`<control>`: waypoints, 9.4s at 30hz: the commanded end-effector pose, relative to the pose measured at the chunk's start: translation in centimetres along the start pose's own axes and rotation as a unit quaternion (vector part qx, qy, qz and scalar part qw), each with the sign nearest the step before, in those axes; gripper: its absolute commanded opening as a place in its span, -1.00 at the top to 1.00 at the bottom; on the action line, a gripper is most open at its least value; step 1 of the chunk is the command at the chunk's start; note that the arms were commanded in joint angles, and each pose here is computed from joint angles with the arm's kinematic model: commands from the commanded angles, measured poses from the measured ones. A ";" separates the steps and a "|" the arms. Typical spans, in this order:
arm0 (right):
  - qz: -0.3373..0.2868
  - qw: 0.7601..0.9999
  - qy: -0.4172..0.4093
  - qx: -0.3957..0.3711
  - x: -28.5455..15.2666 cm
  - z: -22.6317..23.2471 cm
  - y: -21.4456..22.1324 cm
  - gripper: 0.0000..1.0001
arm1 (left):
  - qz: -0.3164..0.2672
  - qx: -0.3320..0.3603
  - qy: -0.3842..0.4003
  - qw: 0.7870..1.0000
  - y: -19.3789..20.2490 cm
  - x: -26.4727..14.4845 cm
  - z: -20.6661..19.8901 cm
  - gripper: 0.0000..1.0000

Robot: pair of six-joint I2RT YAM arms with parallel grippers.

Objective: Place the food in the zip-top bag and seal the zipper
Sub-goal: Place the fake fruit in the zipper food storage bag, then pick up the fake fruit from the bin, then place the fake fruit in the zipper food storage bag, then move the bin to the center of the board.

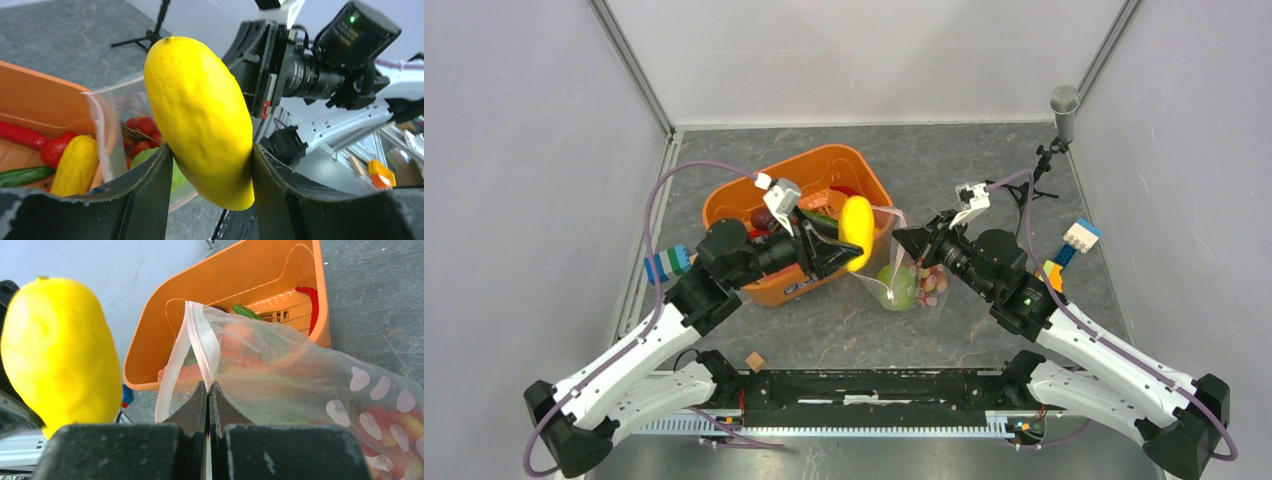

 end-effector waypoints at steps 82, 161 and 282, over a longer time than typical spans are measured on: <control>-0.074 0.996 0.006 -0.052 -3.4 0.6 -3.7 0.96 | 0.213 -0.061 -0.650 0.727 14.1 -6.2 32.6 -1.00; 0.020 0.997 -0.064 0.025 1.5 1.9 2.6 1.00 | 0.009 -0.015 -0.017 1.000 -1.4 -3.2 6.5 -0.04; -0.209 0.958 0.172 -0.098 -10.2 -4.5 -7.6 0.96 | 0.226 0.031 -0.428 0.874 11.3 -2.2 15.0 -1.00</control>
Point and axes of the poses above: each gripper's point midway between its finger pads, its own x axis out along the fingers, its own z axis along the line the jaws close on, y = z × x, the point moved 3 cm from there along -x, back along the fingers, and after that the axes turned 14 degrees about x, right-handed, at the moved point
